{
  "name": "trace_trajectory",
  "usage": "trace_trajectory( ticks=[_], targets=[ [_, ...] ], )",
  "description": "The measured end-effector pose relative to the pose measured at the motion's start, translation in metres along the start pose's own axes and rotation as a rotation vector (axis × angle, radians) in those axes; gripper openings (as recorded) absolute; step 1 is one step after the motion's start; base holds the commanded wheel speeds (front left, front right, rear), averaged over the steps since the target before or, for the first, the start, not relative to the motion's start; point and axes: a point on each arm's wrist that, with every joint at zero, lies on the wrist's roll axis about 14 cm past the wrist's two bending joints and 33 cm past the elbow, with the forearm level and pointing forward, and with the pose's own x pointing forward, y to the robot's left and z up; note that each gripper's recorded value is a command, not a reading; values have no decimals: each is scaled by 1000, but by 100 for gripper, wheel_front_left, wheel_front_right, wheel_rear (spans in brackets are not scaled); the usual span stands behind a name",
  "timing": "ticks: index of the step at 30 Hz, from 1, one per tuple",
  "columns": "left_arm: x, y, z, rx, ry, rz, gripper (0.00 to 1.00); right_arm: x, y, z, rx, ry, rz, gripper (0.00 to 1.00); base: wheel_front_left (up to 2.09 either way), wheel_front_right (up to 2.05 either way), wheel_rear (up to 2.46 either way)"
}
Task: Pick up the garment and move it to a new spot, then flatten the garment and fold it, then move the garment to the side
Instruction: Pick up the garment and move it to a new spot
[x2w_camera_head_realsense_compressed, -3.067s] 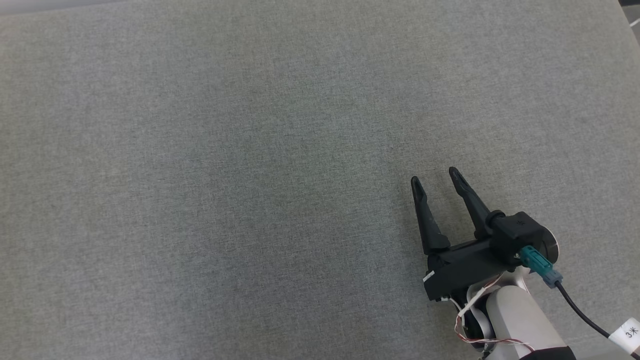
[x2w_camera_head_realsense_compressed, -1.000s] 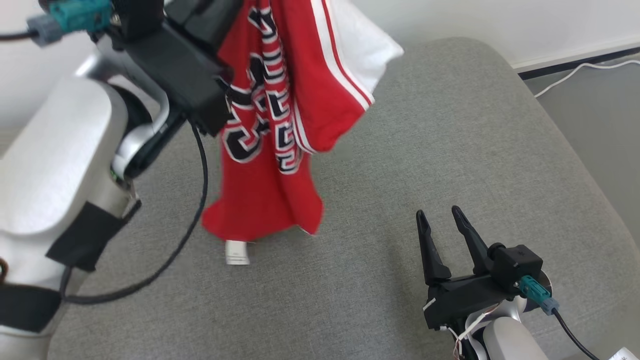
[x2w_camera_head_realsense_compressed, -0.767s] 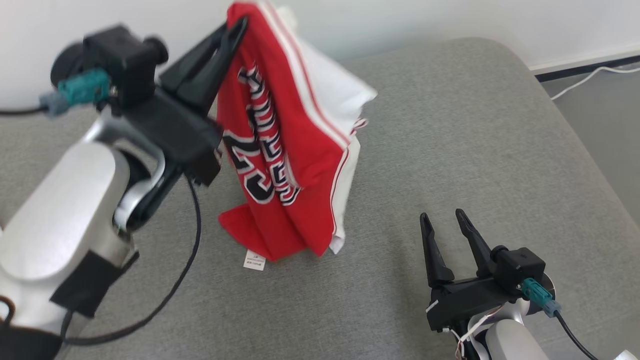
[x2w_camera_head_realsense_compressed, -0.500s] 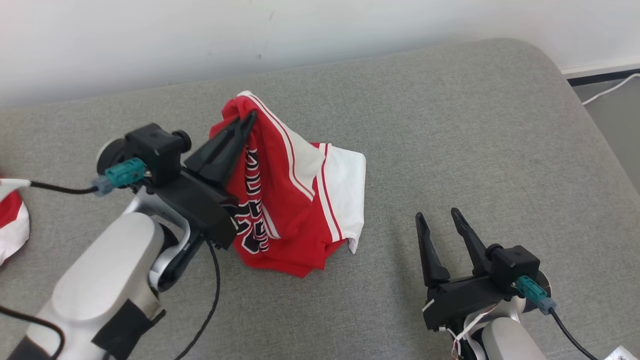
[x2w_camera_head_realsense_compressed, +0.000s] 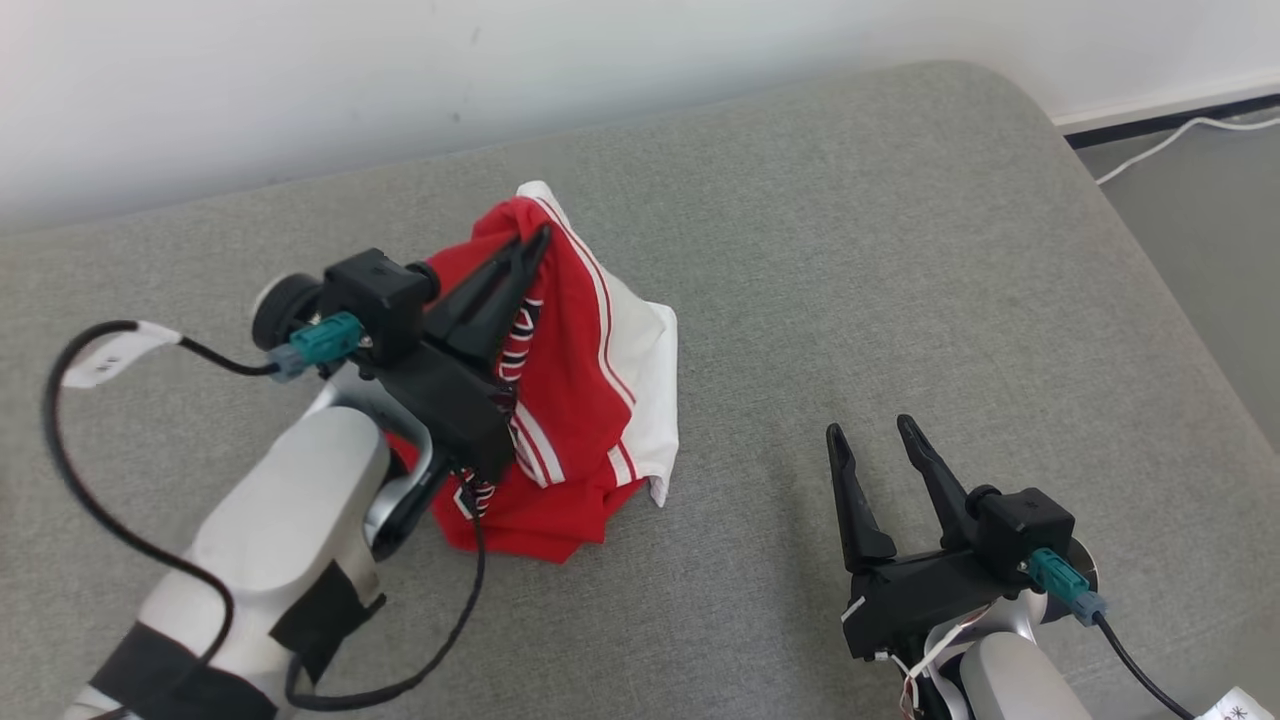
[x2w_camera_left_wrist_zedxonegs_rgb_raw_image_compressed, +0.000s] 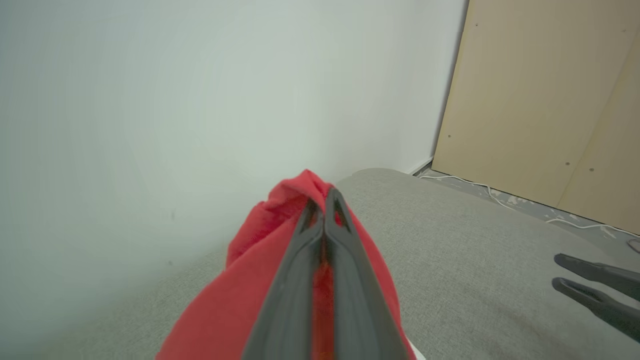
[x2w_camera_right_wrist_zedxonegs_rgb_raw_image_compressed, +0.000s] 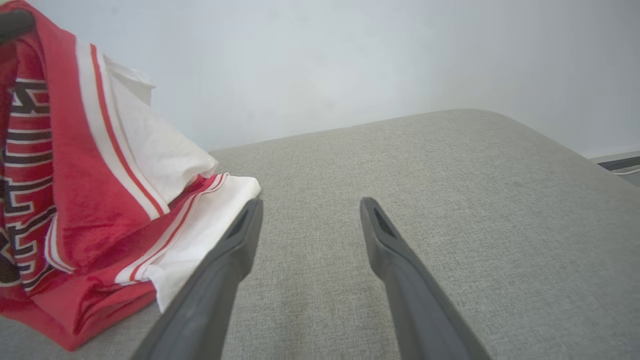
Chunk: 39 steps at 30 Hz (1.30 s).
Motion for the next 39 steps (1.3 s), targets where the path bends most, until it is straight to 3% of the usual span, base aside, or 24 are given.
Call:
trace_trajectory(
  ticks=[3,4,5,19,27,39],
  targets=[
    [2,-8,-18,-17,40,-17,0,-2,-3,-2,-1,7,-9,100,0,0,0],
    [3,-10,-22,-17,45,-19,65,-2,-4,-3,-1,9,-11,100,0,0,0],
    [3,-11,-24,-20,48,-23,100,-2,-4,-3,-1,9,-11,100,0,0,0],
    [-23,-29,4,-69,-48,51,100,-7,11,-1,5,2,23,100,0,0,0],
    [-66,-20,6,-87,-65,181,100,-11,23,0,6,0,57,100,0,0,0],
    [-144,18,10,28,-59,433,100,-15,42,4,11,-7,113,100,0,0,0]
  ],
)
